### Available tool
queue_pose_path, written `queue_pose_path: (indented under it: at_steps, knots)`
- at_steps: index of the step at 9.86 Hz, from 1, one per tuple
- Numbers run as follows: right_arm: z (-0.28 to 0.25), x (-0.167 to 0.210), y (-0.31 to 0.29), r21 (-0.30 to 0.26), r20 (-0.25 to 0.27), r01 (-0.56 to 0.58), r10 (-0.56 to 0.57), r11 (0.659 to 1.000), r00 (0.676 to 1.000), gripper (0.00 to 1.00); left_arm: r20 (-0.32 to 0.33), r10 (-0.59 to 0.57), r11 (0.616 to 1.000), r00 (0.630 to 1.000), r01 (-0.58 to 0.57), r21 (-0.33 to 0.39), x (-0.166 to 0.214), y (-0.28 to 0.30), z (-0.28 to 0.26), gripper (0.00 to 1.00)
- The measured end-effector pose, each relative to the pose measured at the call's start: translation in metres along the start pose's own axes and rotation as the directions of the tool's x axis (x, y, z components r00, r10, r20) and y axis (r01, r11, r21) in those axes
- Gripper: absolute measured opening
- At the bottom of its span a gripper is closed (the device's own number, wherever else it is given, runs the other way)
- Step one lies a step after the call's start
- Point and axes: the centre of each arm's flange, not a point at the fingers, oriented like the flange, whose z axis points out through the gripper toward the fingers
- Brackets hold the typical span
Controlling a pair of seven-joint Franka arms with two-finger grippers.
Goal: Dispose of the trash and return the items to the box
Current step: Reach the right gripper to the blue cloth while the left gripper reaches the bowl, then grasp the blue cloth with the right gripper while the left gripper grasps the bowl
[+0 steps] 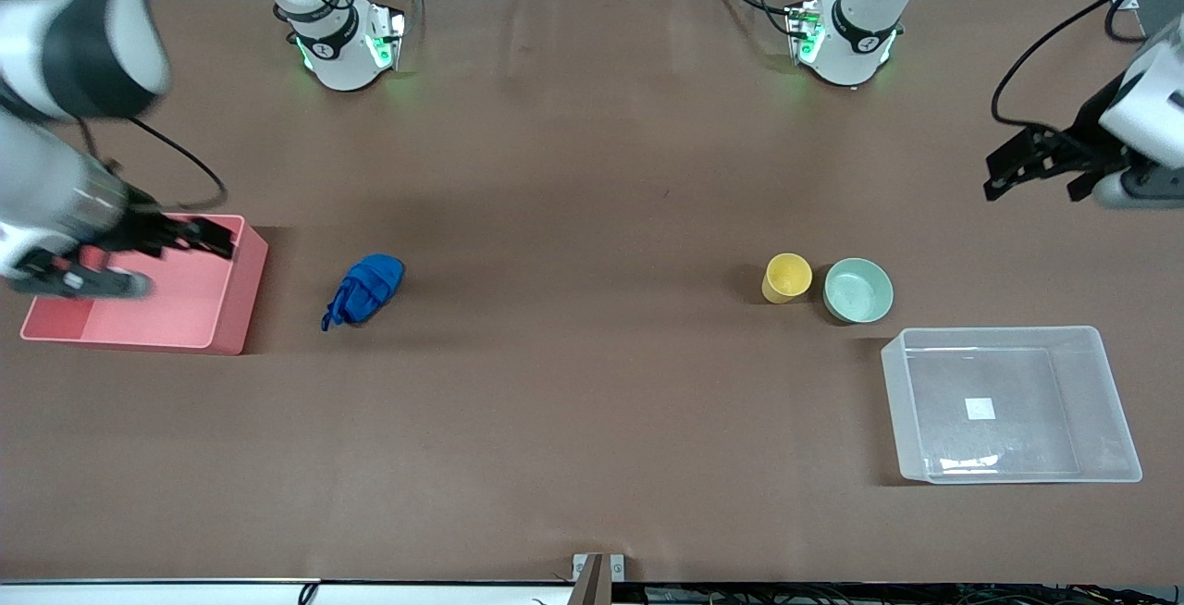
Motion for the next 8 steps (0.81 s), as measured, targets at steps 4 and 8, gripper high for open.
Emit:
queue_pose_path:
  at_steps: [4, 8]
  knots:
    - [0.177, -0.020, -0.019, 0.018, -0.064, 0.036, -0.035, 0.999, 0.997, 1.00, 0.019, -0.009, 1.000, 1.000, 0.009, 0.001, 0.013, -0.006, 0.152, 0.96]
    - [0.250, -0.040, -0.036, 0.030, -0.093, 0.067, -0.064, 0.997, 0.994, 1.00, 0.111, -0.012, 1.000, 0.994, 0.011, 0.006, 0.000, -0.010, 0.247, 0.94]
